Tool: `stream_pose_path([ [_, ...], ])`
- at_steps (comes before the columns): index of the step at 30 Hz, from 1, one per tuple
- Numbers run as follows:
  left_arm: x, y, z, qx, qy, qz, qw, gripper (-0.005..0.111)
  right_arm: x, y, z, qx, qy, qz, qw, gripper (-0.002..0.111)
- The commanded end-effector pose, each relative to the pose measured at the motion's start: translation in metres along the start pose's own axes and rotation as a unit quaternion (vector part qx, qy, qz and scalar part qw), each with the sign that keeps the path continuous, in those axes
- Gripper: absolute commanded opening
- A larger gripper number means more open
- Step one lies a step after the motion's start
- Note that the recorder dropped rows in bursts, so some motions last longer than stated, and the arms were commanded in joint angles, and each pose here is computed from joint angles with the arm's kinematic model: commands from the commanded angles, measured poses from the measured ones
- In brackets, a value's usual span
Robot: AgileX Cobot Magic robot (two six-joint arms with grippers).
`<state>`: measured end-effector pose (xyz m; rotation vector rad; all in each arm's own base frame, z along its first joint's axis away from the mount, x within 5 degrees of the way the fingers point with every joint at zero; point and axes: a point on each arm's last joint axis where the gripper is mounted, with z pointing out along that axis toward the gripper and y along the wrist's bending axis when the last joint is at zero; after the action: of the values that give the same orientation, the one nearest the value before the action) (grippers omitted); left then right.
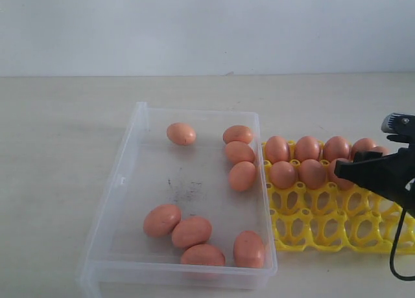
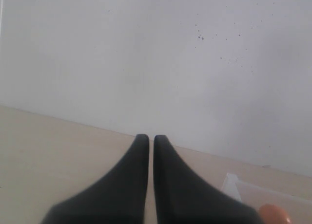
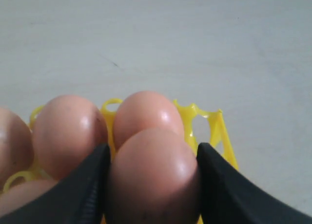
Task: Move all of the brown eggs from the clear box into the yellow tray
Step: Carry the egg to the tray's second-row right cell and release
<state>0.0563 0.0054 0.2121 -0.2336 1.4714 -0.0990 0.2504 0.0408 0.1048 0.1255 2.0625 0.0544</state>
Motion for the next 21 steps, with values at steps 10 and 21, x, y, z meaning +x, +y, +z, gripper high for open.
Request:
stream_pose_path([
  [10, -0.001, -0.001, 0.0, 0.003, -0.002, 0.002, 1.0, 0.004, 0.022, -0.007, 0.011, 0.036, 0.055, -0.001, 0.998, 0.0],
  [21, -0.001, -0.001, 0.0, 0.003, -0.002, 0.002, 1.0, 0.004, 0.026, -0.008, 0.01, 0.037, 0.078, 0.005, 0.996, 0.018],
])
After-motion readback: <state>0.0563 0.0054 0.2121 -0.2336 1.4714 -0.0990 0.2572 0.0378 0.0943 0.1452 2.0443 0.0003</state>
